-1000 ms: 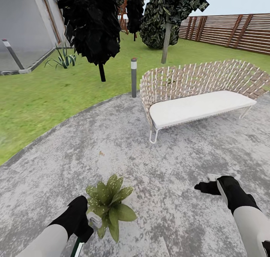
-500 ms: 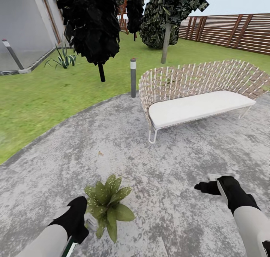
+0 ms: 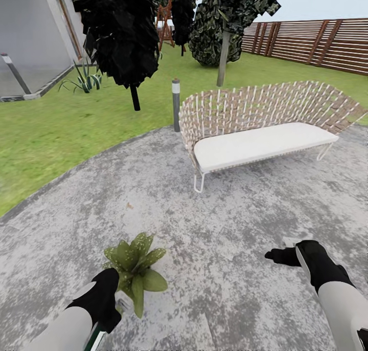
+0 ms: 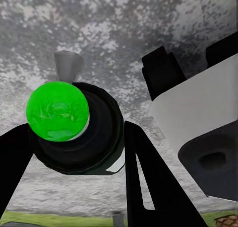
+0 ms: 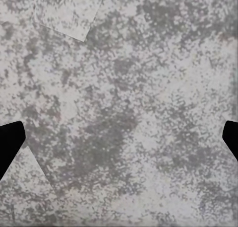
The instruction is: Pick up the pesticide atomizer in the garden and spray insectifuge to fully cover both potted plants in the garden.
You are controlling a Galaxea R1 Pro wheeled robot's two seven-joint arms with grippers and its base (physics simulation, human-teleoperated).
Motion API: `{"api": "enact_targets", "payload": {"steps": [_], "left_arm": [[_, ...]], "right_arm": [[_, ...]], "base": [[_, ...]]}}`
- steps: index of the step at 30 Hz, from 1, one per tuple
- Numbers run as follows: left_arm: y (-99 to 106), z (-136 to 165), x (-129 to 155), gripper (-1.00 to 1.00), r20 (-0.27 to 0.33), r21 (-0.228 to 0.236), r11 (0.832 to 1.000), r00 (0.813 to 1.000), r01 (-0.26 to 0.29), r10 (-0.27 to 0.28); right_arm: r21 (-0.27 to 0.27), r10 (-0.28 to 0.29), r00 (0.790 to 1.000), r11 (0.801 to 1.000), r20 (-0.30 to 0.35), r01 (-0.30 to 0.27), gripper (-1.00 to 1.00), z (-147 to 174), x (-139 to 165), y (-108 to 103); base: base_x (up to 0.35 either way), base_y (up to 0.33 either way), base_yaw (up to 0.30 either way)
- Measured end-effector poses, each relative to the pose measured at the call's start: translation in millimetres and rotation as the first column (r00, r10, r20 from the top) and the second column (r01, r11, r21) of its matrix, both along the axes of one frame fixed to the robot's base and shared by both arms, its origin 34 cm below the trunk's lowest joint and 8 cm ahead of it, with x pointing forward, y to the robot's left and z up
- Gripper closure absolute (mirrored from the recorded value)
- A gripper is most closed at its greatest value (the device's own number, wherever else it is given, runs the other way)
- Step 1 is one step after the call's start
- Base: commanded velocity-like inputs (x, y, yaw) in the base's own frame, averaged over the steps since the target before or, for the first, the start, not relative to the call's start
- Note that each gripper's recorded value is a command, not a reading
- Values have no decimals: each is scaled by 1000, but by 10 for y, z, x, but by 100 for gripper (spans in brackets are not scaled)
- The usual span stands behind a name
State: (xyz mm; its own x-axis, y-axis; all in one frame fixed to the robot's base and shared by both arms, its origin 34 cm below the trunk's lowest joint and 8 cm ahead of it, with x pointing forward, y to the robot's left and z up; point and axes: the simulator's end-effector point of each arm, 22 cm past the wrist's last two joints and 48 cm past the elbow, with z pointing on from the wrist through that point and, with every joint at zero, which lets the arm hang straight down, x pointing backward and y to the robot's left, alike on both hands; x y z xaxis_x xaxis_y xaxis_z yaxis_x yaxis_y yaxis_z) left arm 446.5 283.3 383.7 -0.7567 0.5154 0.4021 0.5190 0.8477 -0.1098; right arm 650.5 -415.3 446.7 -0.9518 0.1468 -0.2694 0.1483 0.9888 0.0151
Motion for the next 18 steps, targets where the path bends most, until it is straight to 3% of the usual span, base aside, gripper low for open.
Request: {"api": "enact_targets", "payload": {"steps": [13, 18], "left_arm": [[-30, 1, 4, 100, 1, -5, 1000, 1000, -1, 1], [-31, 3, 6, 100, 2, -5, 1000, 1000, -1, 1]], "right_arm": [[-5, -1, 1000, 1000, 3, 1, -100, 11, 4, -37], [-5, -1, 1000, 1000, 4, 1, -100, 14, 4, -37]], "base": [[-1, -3, 0], [130, -180, 0]]}}
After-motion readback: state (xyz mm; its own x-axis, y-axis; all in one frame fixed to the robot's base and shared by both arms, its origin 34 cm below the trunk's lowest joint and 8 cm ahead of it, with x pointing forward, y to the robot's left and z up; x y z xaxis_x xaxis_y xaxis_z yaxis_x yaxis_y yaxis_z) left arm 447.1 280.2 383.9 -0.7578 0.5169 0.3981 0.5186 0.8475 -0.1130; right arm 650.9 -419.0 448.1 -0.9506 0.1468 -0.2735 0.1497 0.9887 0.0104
